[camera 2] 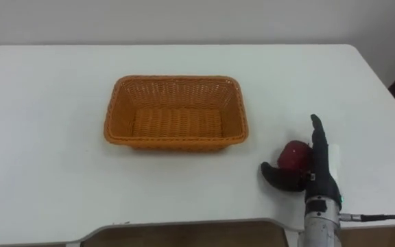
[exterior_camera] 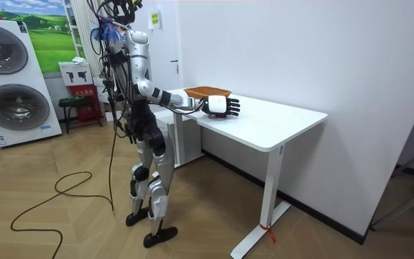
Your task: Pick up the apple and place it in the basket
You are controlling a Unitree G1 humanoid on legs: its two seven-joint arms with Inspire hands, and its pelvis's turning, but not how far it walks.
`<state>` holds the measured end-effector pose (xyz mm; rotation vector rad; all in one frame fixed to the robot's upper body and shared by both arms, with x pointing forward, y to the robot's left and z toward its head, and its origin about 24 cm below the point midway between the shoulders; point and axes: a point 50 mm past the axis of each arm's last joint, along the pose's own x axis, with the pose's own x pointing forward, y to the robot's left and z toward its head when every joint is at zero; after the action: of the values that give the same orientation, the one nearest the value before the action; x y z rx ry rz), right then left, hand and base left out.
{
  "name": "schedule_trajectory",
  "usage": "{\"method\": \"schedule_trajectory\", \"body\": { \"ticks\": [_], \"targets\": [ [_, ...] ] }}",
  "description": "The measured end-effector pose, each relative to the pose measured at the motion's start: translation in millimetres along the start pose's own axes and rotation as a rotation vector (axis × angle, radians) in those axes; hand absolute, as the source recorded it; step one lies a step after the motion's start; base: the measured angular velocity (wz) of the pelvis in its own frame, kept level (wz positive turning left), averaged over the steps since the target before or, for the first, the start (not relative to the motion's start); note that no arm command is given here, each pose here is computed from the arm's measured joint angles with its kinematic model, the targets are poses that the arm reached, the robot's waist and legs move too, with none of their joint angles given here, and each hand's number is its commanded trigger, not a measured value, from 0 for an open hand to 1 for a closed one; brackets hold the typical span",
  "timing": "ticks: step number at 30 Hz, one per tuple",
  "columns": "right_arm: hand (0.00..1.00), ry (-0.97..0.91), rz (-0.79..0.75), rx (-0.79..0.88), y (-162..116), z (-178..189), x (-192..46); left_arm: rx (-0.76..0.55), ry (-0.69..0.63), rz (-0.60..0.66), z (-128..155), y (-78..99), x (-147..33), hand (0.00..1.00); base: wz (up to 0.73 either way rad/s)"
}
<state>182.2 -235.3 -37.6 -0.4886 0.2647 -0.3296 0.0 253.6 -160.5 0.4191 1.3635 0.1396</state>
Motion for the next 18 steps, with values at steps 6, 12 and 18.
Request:
{"method": "schedule_trajectory", "body": {
  "ticks": [6, 12, 18],
  "targets": [
    [0.00, 0.005, 0.004, -0.002, 0, -2, -1, 0.004, -0.023, 0.012, 5, 1.7, 0.2, 0.00, 0.00],
    [1.00, 0.007, 0.006, -0.001, 0, -4, -3, 0.004, -0.020, 0.027, 4, 2.4, -0.1, 0.00, 0.00],
    [1.00, 0.022, -0.026, -0.006, -4, -14, -4, 0.004, -0.006, 0.028, -2, 1.8, -1.3, 0.00, 0.03]
  ]
}}
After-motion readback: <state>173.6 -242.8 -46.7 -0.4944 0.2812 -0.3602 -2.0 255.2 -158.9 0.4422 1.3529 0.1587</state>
